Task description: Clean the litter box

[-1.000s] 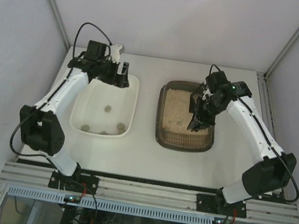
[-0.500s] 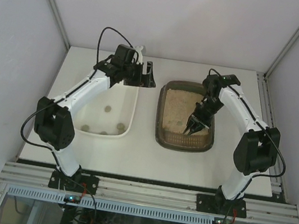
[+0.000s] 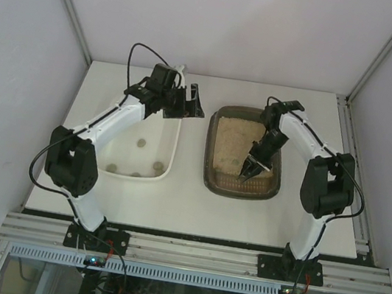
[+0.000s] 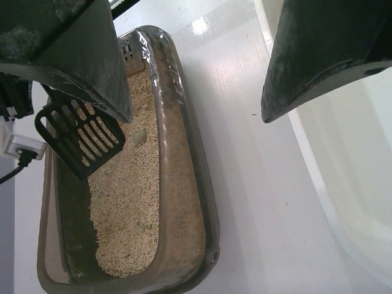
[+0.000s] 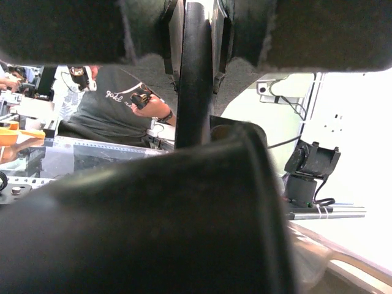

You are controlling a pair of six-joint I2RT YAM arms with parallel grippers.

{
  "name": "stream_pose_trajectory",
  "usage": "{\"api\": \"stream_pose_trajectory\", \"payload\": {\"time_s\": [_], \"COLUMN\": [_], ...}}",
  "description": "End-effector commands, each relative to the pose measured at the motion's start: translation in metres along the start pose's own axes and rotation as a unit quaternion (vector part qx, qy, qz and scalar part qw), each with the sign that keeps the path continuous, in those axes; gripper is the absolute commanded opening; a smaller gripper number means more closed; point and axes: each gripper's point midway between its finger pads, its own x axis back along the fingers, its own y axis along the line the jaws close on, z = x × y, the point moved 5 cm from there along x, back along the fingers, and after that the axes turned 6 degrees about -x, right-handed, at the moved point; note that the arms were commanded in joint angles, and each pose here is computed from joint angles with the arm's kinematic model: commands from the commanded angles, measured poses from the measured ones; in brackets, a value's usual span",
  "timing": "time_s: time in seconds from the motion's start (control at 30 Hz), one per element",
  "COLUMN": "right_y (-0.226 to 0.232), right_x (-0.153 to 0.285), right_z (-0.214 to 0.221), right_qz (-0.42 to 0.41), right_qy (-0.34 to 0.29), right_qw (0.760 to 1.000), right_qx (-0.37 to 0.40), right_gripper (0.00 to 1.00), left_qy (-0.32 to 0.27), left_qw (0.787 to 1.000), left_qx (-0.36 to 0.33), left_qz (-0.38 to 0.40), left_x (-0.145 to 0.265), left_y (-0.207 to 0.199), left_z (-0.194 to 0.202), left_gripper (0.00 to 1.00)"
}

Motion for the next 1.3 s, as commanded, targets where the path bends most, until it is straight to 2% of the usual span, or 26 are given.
{"api": "stream_pose_trajectory", "payload": {"time_s": [0.0,0.33,0.53,0.77,1.1,1.27], "right_y": [0.020,0.047,0.053,0.056,0.026,0.019], "right_x": [0.001,-0.022,-0.023,-0.035,-0.017,-0.007], "right_z": [-0.001,-0.016,-0.032,-0.039,-0.035,-0.032], "right_qz": [-0.023,-0.084,-0.131,-0.205,-0.257,-0.278], "right_qy": [0.004,0.042,0.014,0.012,-0.085,-0.102], "right_qw": [0.999,0.995,0.988,0.971,0.946,0.934], "right_qx": [0.025,0.040,0.080,0.119,0.176,0.199], "right_gripper": [0.00,0.00,0.00,0.00,0.00,0.00], "left_qy": [-0.009,0.006,0.005,0.009,0.019,0.027], "left_qw": [1.000,1.000,1.000,1.000,0.998,0.998], "left_qx": [0.006,0.005,-0.002,-0.008,-0.056,-0.053], "left_qz": [0.022,0.021,0.023,0.026,0.025,0.027], "left_x": [0.000,-0.007,-0.007,-0.007,0.007,0.004], "left_y": [-0.008,-0.005,-0.006,-0.007,-0.008,-0.006], "left_z": [-0.003,0.002,0.001,0.000,-0.003,0.003], "left_gripper": [0.89,0.89,0.89,0.88,0.87,0.88]}}
